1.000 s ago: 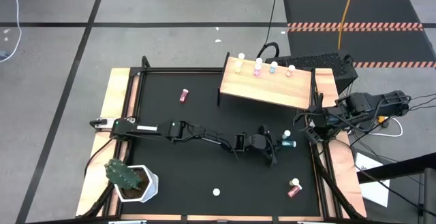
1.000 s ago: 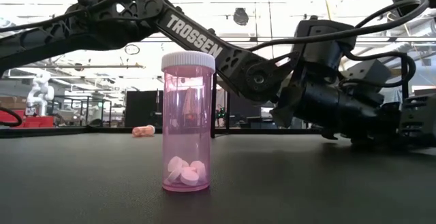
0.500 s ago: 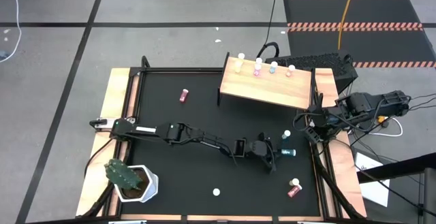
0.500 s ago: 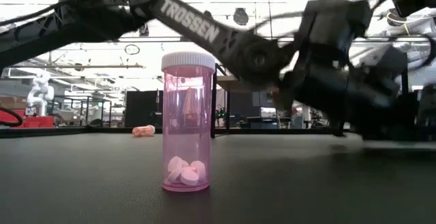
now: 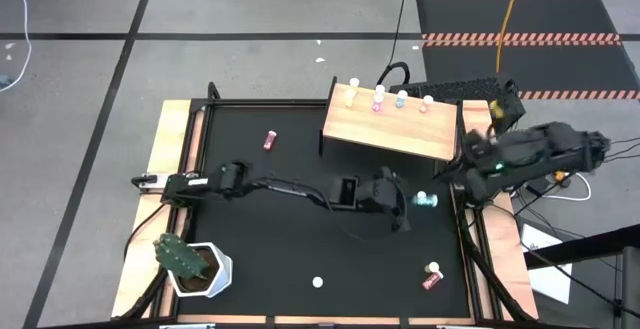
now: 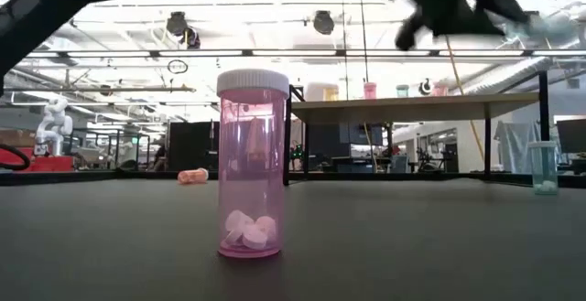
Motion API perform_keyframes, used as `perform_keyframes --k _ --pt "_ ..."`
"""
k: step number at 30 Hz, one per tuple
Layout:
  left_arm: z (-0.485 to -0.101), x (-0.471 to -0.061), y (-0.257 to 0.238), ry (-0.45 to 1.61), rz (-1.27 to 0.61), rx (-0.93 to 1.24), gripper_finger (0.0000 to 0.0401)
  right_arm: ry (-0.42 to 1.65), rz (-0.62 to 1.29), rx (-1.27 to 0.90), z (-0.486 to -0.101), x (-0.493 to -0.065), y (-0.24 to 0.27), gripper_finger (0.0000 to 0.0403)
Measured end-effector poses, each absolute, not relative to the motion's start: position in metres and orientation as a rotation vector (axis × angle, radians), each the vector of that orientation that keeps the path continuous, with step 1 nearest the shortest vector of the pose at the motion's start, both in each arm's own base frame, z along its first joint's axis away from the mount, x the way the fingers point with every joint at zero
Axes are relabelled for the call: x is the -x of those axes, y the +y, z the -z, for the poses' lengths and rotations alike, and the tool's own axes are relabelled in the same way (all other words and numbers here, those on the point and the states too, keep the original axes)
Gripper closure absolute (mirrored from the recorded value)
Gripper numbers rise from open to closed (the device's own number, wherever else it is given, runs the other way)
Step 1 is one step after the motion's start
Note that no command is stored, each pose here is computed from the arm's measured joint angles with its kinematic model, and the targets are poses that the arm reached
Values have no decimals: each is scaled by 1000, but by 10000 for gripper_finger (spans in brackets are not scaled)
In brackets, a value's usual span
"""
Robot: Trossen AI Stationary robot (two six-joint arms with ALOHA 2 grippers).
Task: Pick and place medicine bottles onto shelf by color
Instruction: Put the blue pill bottle on the shelf aligned with the other blue pill bottle
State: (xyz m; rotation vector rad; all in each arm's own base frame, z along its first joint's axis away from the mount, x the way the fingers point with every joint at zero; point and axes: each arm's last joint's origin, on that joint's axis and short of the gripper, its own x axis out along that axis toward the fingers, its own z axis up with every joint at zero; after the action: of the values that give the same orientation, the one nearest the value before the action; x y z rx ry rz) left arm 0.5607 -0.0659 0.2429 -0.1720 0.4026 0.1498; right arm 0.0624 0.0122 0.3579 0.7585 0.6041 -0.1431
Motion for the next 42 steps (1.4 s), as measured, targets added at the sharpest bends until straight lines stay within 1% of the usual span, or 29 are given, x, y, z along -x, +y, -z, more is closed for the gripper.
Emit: perform_keyframes --k 2,4,8,12,16,22,25,29,33,36,39,42 --pt "-267 -555 -61 356 -159 203 302 479 87 -692 -375 -58 10 266" --pt "-283 -550 -56 326 -169 213 302 389 49 -615 -386 -56 9 266" --pt "-320 -537 -42 248 -209 261 302 250 -20 -451 -400 -55 9 266" --pt "-349 -526 -26 174 -233 292 302 50 -72 -296 -418 -53 8 266" --pt "-368 -520 -17 98 -239 304 302 -161 3 -232 -439 -45 3 266" --pt "-398 -516 -13 -147 -185 295 302 -337 40 -107 -463 -31 -1 265" --pt "-408 -516 -8 -251 -129 290 302 -364 55 -30 -470 -24 -2 254" --pt "-420 -512 4 -375 -68 284 302 -390 66 15 -476 -24 -3 220" --pt "-430 -507 19 -481 12 296 302 -373 69 39 -479 -43 2 173" --pt "-432 -506 32 -495 71 317 302 -317 107 86 -478 -66 7 144" --pt "-433 -504 43 -499 125 326 302 -301 188 146 -481 -86 10 132" --pt "-434 -503 50 -501 170 323 302 -312 205 149 -490 -91 10 135"
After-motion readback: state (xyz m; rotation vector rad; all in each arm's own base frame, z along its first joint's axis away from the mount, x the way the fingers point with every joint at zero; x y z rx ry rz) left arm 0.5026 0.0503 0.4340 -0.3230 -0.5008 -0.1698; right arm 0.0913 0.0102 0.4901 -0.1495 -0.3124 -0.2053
